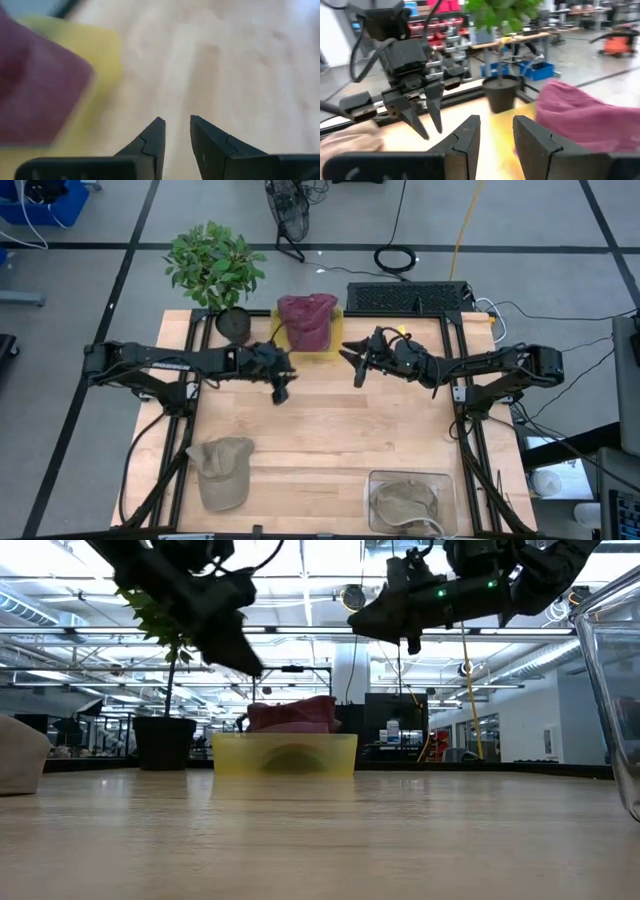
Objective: Pick & Place hat
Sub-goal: Put the brown cap into the transparent bin
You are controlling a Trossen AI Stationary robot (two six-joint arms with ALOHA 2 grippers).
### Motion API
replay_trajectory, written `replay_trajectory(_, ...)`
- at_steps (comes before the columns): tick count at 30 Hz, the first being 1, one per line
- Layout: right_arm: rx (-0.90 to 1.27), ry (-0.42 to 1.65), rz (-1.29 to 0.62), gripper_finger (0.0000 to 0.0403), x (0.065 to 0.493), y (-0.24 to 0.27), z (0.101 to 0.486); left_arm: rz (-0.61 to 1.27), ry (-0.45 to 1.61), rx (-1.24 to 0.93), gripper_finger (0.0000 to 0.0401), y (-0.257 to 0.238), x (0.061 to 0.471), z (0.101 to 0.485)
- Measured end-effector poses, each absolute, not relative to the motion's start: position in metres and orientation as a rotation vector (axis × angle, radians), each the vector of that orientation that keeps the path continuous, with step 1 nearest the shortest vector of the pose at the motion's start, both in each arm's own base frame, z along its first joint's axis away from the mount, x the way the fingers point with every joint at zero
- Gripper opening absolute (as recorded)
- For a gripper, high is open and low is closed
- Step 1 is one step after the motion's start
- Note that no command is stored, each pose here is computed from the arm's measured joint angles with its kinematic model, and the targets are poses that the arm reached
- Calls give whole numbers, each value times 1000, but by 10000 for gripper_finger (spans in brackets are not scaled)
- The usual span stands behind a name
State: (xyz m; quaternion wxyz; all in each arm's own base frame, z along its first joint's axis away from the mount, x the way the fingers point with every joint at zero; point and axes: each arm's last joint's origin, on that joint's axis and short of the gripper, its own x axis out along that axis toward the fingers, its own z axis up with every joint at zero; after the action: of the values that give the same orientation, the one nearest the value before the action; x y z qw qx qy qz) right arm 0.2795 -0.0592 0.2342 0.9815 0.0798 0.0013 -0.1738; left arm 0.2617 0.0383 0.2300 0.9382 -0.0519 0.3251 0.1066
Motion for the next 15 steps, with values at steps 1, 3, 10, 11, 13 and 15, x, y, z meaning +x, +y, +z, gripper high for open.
replay_trajectory(1,158,1,-329,102,280,-57,235,193,674,-122,93,33,260,231)
replay_trajectory(3,137,-21,-291,102,281,-54,237,161,685,-149,93,23,257,234)
replay_trajectory(10,77,-145,-242,102,280,-52,250,83,727,-195,93,-7,244,240)
replay_trajectory(11,71,-155,-242,102,280,-52,251,74,726,-203,93,-11,242,242)
replay_trajectory(13,55,-170,-243,102,280,-52,253,64,760,-220,93,-17,234,243)
replay_trajectory(15,42,-178,-243,102,280,-52,254,58,758,-252,93,-22,229,246)
